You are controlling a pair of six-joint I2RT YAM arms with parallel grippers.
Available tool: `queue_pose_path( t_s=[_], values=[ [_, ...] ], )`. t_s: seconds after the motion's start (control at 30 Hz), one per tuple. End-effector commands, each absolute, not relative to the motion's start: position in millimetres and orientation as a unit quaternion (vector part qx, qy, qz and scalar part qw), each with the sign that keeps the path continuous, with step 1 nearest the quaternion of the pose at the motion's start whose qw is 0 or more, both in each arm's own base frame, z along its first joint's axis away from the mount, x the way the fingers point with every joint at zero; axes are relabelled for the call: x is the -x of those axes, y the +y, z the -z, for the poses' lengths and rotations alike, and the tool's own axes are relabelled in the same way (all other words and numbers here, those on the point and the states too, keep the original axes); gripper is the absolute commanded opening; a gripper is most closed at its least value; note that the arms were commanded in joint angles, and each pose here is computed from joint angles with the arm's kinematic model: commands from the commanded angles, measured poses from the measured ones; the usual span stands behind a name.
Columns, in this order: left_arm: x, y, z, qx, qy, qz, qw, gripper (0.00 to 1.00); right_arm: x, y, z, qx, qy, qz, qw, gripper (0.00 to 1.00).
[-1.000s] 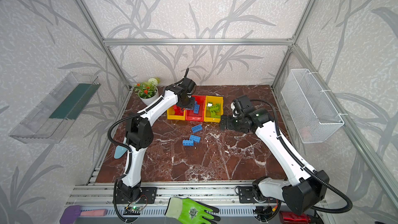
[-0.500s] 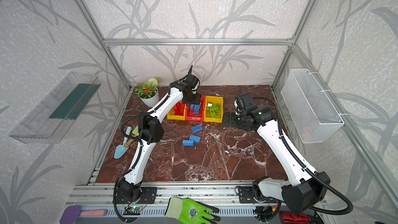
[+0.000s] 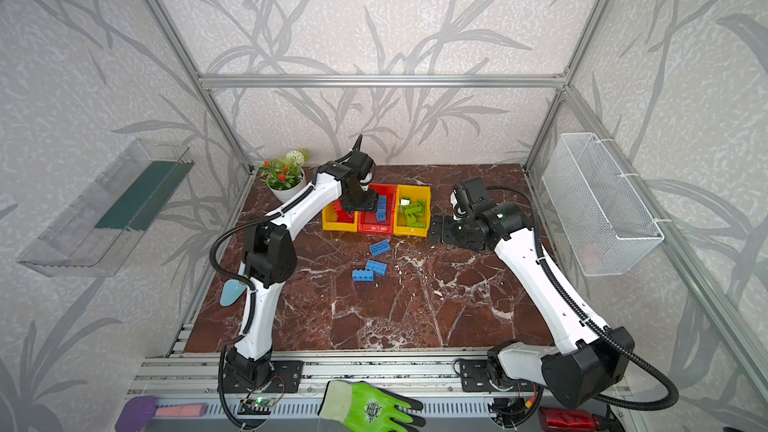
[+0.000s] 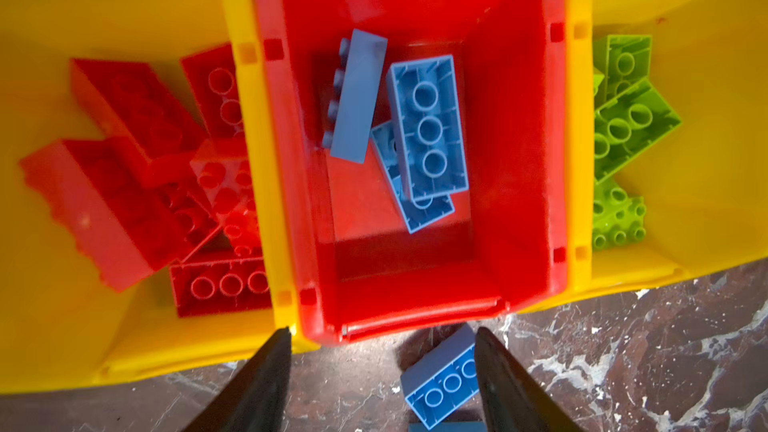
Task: Sort the legos into containers by color
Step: 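Lower the left gripper onto another blue brick in the pile and grasp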
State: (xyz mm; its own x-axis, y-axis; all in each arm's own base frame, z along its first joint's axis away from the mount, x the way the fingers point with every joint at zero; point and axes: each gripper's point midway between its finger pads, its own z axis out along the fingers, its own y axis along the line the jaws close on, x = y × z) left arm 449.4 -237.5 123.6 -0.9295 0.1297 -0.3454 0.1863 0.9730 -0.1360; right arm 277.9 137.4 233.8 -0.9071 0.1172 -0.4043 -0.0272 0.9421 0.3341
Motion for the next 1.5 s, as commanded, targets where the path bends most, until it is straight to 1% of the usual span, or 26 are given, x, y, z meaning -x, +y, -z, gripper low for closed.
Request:
queue_pose_path(
  t_s=[0.0, 0.23, 0.43, 0.73, 0.87, 1.13, 1.33, 1.47],
  values=[
    [-432.5, -240.9, -144.3, -0.091, 0.968, 0.104, 0.207, 0.70, -259.9, 135.4, -233.5, -0.011, 0.962, -0.179, 0.206, 0.99],
    [-376.8, -234.5, -109.6, -0.129, 0.974, 0.050, 0.179, 0.70, -228.2, 133.8, -226.2, 0.000, 0.960, -0.204, 0.190, 0.99],
    [-351.1, -246.2, -91.6, -0.170, 0.968, 0.038, 0.180, 0.71, -201.6, 126.6, -219.9, 0.006, 0.962, -0.208, 0.178, 0.99],
    [-362.6, -258.7, -72.5, -0.206, 0.958, 0.038, 0.193, 0.71, -178.7, 109.9, -229.1, 0.012, 0.965, -0.185, 0.183, 0.99],
    [-369.5, -269.1, -64.0, -0.232, 0.954, 0.042, 0.186, 0.71, -173.6, 103.6, -232.0, 0.006, 0.967, -0.175, 0.185, 0.99],
    [-375.1, -289.4, -45.5, -0.268, 0.947, 0.065, 0.163, 0.70, -175.0, 100.9, -236.6, -0.017, 0.965, -0.174, 0.193, 0.99],
    [-373.6, -294.4, -28.3, -0.277, 0.948, 0.073, 0.140, 0.70, -183.4, 102.5, -238.9, -0.026, 0.965, -0.173, 0.196, 0.99],
    [-367.0, -291.6, -22.7, -0.267, 0.952, 0.075, 0.125, 0.63, -188.6, 104.9, -238.8, -0.030, 0.965, -0.174, 0.195, 0.99]
  ],
)
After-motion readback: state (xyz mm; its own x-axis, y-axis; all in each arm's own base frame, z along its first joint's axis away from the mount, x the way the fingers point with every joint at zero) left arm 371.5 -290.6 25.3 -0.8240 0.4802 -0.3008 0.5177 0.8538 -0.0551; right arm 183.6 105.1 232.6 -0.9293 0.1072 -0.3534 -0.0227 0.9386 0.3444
